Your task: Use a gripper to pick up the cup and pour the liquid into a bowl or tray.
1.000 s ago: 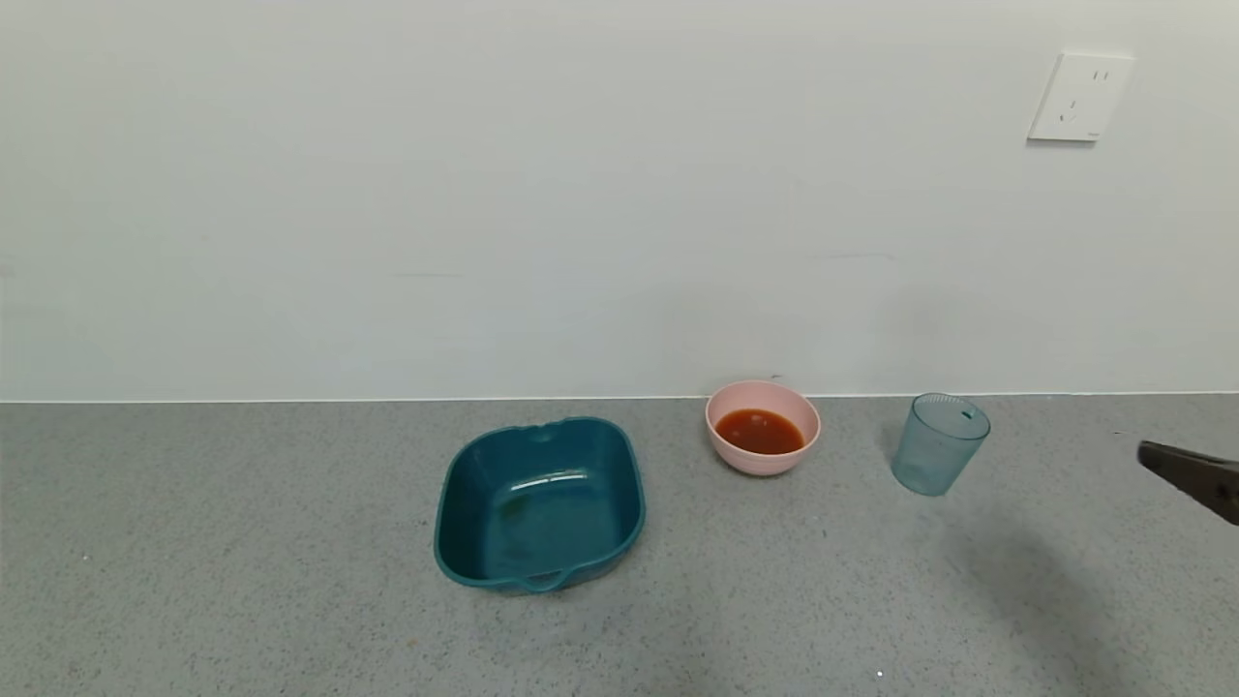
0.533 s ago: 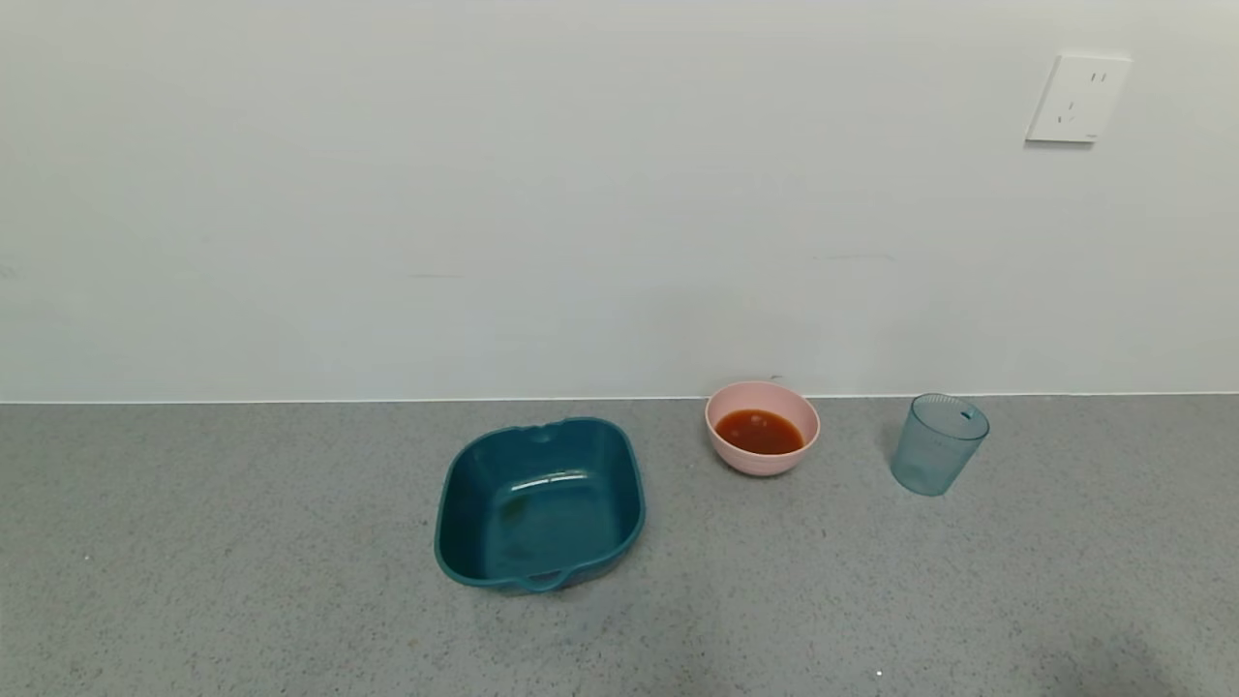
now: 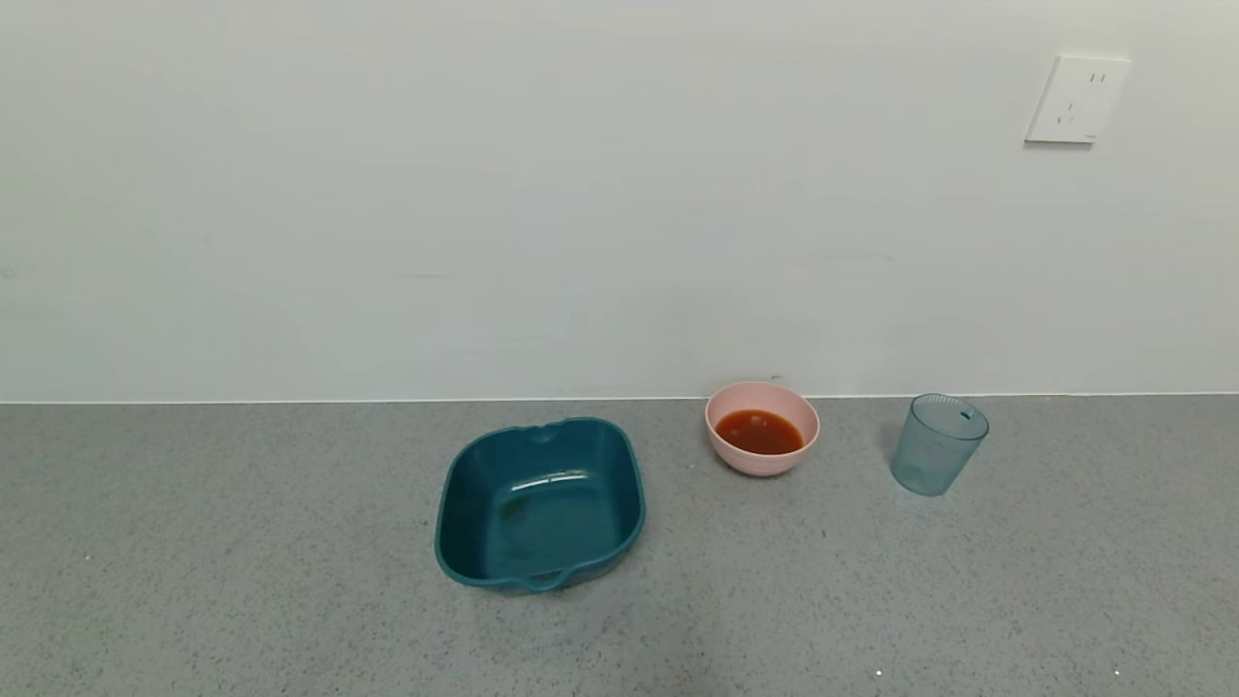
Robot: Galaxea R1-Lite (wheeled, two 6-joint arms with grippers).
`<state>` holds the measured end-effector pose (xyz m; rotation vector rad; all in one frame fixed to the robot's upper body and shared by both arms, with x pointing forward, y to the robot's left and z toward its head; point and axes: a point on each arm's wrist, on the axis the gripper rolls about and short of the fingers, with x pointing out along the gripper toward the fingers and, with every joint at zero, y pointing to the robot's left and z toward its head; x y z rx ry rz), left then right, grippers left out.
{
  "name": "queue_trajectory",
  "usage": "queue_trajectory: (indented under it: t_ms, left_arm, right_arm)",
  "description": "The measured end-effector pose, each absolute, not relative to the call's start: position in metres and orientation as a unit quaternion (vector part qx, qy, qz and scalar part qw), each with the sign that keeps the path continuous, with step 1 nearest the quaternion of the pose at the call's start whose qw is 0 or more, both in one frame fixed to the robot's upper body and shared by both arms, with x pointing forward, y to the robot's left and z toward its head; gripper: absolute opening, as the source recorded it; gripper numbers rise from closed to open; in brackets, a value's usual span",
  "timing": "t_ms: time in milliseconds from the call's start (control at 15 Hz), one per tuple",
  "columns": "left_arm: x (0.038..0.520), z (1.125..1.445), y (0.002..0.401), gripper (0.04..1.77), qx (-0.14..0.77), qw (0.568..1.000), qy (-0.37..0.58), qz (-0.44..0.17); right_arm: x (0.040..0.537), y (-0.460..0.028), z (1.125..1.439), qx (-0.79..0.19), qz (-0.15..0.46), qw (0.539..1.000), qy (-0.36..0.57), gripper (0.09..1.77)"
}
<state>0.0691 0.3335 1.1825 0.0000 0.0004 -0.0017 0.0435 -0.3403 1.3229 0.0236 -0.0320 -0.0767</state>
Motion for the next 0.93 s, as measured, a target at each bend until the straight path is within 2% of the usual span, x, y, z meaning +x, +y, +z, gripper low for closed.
queue_trajectory:
  t_ms: [333,600,933]
  left_arm:
    - [0.069,1.182,0.334,1.72,0.000,1.000,0.000,-0.001]
    - [0.069,1.182,0.334,1.72,0.000,1.000,0.000,-0.001]
    - [0.069,1.182,0.334,1.72,0.000,1.000,0.000,-0.001]
  right_arm:
    - [0.031,-0.340,1.299,0.016,-0.048,0.998,-0.030,1.70]
    - [0.032,-0.339,1.265,0.015,-0.054,0.998,-0.040,1.70]
    - [0.052,-0.338,1.228,0.012,-0.020,0.997,-0.072,1.70]
